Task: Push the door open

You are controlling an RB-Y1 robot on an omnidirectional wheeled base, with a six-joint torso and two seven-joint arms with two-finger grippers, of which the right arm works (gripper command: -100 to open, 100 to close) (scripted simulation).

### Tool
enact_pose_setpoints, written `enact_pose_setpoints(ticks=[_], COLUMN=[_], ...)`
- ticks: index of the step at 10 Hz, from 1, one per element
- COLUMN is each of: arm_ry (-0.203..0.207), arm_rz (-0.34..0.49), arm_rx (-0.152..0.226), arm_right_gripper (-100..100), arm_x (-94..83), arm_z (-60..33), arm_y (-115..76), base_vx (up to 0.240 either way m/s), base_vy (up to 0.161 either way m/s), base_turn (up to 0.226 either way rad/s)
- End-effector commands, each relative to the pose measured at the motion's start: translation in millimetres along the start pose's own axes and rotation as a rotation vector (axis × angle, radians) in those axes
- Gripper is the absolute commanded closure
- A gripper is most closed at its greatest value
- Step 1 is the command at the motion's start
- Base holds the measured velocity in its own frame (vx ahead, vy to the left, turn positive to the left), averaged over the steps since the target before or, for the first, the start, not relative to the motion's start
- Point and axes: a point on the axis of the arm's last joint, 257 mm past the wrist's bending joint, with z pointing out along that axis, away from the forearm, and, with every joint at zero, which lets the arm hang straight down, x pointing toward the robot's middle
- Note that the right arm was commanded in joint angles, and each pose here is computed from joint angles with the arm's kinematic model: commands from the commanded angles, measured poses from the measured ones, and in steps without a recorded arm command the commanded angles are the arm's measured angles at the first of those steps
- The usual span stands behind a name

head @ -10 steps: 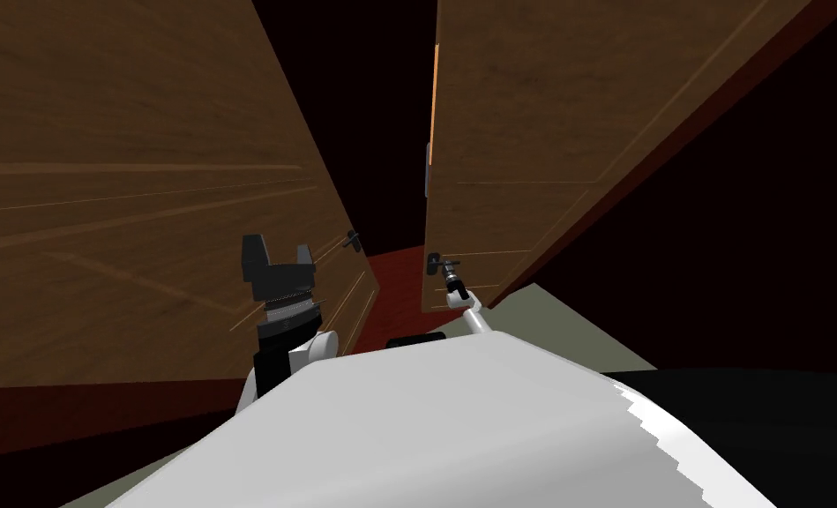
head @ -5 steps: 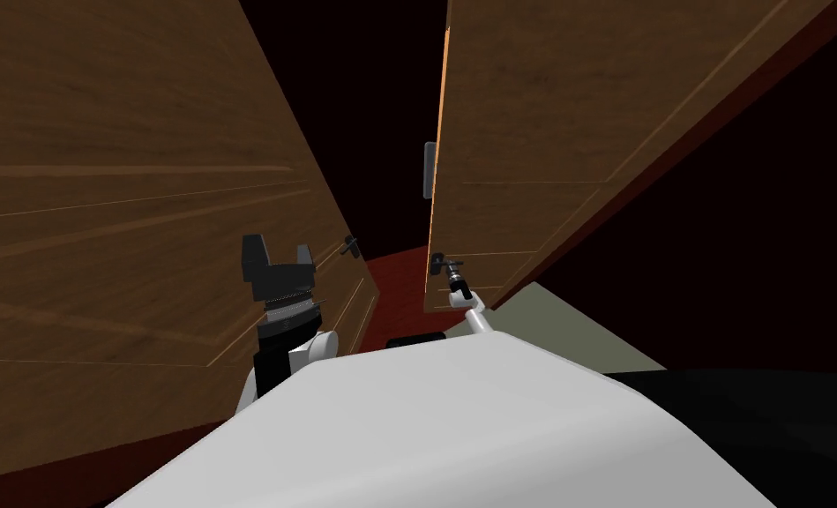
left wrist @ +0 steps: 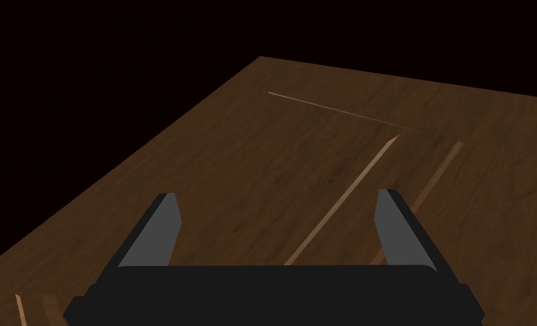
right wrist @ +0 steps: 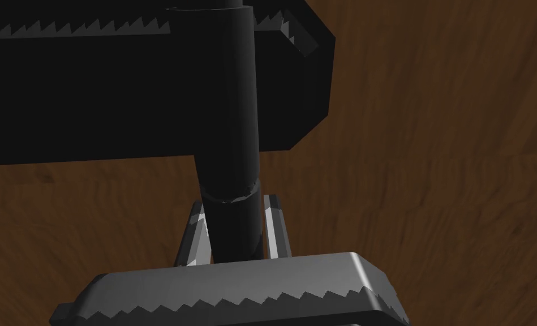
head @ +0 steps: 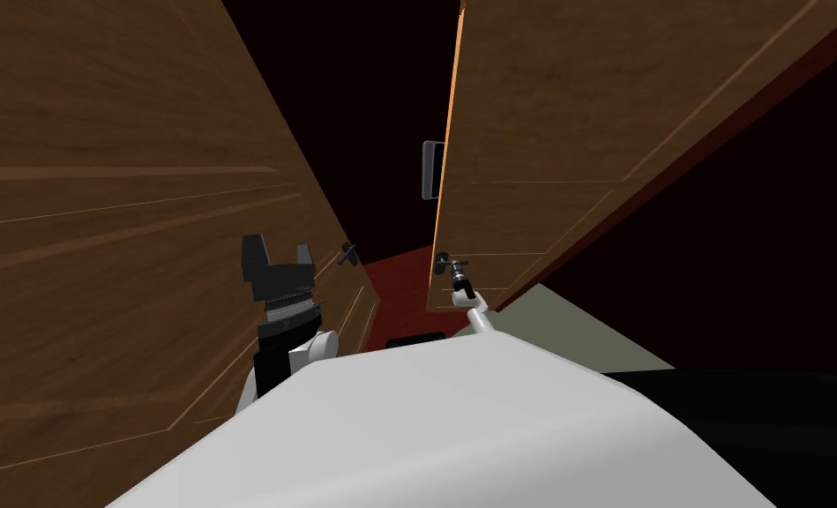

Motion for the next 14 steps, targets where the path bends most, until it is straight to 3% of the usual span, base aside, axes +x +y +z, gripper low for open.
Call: enact_pose_setpoints(ticks=[1,5,7,14], arm_ry=[-0.024,-0.05,-0.069,-0.128], arm_rz=[0.0,0.009,-0.004,-0.009], arm_rx=[-0.01,-0.005,-0.007,-0.011], arm_right_gripper=[100,100,100,100], arm_x=[-12.2,-21.9,-32.8,-43.2], arm_z=[2.6,2.3,2.4,2.4], arm_y=[4.3,2.4,3.1,5.3], base_vx=[0.169,0.168,0.106,0.206], base_vy=[0.145,0.084,0.001,0.016], base_turn=[-0.096,-0.055,-0.078,-0.113])
